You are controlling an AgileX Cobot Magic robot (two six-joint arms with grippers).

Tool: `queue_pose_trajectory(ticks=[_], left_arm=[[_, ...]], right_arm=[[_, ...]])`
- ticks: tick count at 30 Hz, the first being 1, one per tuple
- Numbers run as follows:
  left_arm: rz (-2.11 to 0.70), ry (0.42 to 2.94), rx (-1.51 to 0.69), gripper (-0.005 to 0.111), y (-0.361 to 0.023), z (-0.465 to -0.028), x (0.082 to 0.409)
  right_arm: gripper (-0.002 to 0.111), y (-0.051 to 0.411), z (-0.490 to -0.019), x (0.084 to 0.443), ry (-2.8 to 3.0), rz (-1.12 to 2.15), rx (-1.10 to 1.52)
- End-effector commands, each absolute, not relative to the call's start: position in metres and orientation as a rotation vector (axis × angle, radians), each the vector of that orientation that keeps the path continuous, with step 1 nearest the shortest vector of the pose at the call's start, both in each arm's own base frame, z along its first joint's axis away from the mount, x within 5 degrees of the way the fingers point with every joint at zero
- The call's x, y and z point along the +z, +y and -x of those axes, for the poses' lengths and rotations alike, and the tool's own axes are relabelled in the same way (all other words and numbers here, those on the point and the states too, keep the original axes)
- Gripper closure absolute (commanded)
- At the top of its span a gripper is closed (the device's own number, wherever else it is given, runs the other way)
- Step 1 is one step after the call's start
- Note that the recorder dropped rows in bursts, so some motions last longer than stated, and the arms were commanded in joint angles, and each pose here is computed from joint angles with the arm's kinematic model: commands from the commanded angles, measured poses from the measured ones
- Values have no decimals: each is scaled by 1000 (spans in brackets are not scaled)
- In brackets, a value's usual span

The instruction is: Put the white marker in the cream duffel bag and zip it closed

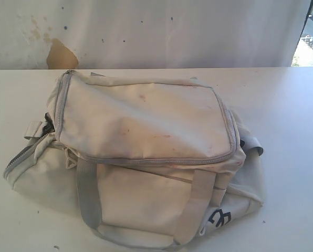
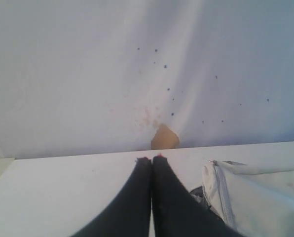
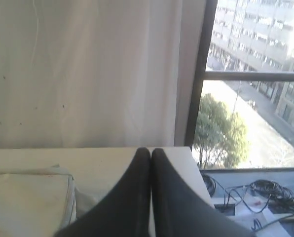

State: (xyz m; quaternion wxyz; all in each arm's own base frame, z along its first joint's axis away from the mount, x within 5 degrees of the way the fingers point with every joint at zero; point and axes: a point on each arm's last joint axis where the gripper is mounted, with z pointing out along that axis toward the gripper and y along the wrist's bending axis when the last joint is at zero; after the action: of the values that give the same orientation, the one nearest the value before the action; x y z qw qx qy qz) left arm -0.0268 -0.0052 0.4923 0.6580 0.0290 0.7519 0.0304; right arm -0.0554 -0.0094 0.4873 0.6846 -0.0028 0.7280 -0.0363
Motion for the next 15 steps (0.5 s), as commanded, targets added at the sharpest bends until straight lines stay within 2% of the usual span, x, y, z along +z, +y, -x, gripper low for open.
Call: queue_pose_trajectory(ticks=[1,7,10,15], left_arm=[[-62,1635,98,107,-4,59,467],[-66,1525,112,107,-4,97,416],[-98,1472,179,107,-1,105,407],[-105,1488,146,107,2,100,403]], right_arm=[[108,-12,101,469,1531,-1,-108],[108,-14,145,431,1450,17,-142],[108,-14,148,420,1452,21,-151],[108,-14,141,414,1506,40,-156]])
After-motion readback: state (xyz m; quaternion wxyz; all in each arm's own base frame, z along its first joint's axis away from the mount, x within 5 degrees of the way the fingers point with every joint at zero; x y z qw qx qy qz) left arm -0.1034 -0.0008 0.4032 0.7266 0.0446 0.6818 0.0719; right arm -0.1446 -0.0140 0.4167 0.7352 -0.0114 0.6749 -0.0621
